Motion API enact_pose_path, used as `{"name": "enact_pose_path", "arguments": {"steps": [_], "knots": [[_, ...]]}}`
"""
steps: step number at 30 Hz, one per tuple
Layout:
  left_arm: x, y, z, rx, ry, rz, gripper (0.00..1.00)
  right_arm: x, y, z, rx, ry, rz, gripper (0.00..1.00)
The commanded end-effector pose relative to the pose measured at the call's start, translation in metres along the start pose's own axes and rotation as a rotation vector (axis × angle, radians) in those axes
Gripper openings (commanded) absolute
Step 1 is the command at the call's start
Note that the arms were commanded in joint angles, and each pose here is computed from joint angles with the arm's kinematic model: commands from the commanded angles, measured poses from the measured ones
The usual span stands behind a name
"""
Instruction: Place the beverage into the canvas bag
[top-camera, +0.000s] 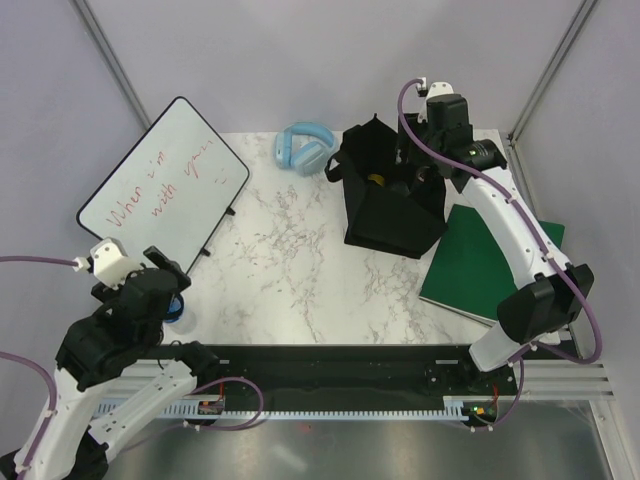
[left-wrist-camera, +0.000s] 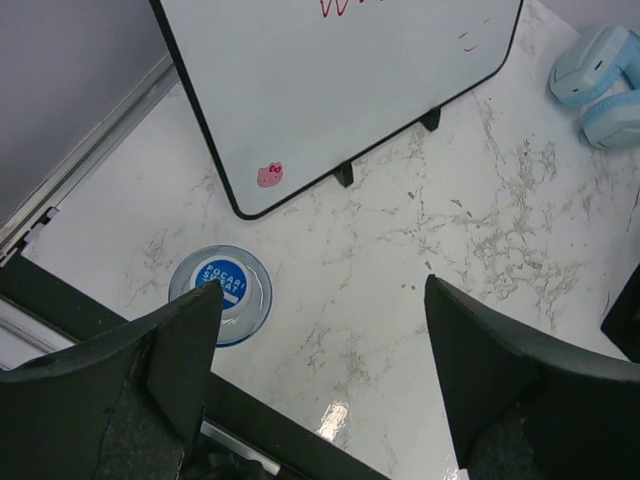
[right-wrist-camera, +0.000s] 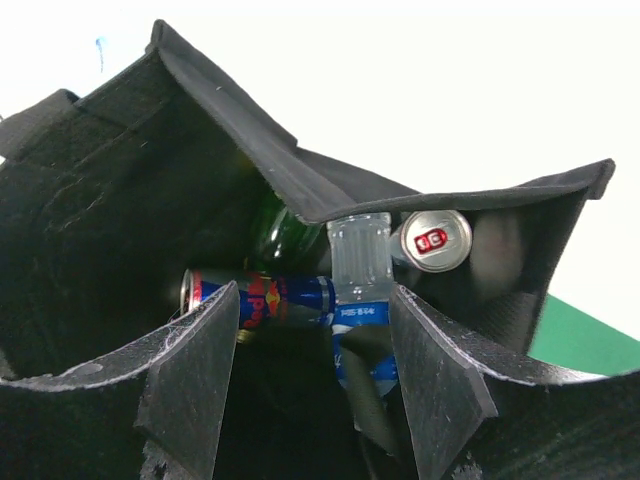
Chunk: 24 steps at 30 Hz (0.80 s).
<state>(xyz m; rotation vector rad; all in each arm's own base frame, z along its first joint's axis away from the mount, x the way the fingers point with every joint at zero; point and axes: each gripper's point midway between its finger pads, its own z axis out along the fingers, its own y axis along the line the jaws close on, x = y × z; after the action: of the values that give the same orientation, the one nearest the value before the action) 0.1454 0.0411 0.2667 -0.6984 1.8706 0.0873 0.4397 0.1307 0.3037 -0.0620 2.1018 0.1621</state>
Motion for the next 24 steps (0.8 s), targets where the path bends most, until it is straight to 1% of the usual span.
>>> {"name": "enact_pose_path", "arguments": {"steps": [1,6,7,8,9,10,11,13,17,20,21,22,23,24], "knots": [[0.001,0.020,0.004,-0.112,-0.036,-0.013,0.88,-0.014,0.008,-0.012,-0.042,-0.039,-0.008,0.68],[0.019,0.016,0.013,-0.159,-0.001,-0.068,0.86,-0.022,0.009,-0.022,-0.059,-0.072,0.002,0.68],[0.022,0.024,0.013,-0.206,0.007,-0.044,0.86,-0.025,0.011,-0.026,-0.069,-0.083,0.002,0.68],[0.020,0.023,0.013,-0.220,-0.003,-0.092,0.86,-0.026,0.012,-0.028,-0.074,-0.088,0.000,0.68],[0.018,0.023,0.013,-0.226,-0.010,-0.091,0.86,-0.026,0.012,-0.029,-0.075,-0.088,0.001,0.68],[0.018,0.023,0.014,-0.231,-0.015,-0.090,0.92,-0.029,0.011,-0.033,-0.075,-0.099,-0.001,0.69],[0.017,0.022,0.015,-0.233,-0.018,-0.105,0.94,-0.029,0.011,-0.035,-0.075,-0.102,-0.003,0.69],[0.022,0.024,0.017,-0.250,-0.021,-0.097,0.92,-0.033,0.010,-0.042,-0.076,-0.125,0.001,0.69],[0.029,0.036,0.021,-0.296,-0.047,-0.175,0.90,-0.036,0.011,-0.051,-0.092,-0.150,0.003,0.69],[0.013,0.040,0.023,-0.321,-0.129,-0.184,0.91,-0.036,0.011,-0.051,-0.093,-0.153,0.008,0.69],[0.001,0.039,0.022,-0.322,-0.178,-0.176,0.92,-0.034,0.012,-0.050,-0.097,-0.151,0.011,0.69],[-0.006,0.038,0.022,-0.330,-0.191,-0.107,0.94,-0.032,0.015,-0.048,-0.110,-0.144,0.015,0.69],[-0.012,0.034,0.023,-0.343,-0.203,-0.069,1.00,-0.028,0.025,-0.047,-0.161,-0.131,0.022,0.68],[-0.026,0.032,0.020,-0.349,-0.240,-0.060,1.00,-0.024,0.034,-0.043,-0.194,-0.118,0.040,0.68]]}}
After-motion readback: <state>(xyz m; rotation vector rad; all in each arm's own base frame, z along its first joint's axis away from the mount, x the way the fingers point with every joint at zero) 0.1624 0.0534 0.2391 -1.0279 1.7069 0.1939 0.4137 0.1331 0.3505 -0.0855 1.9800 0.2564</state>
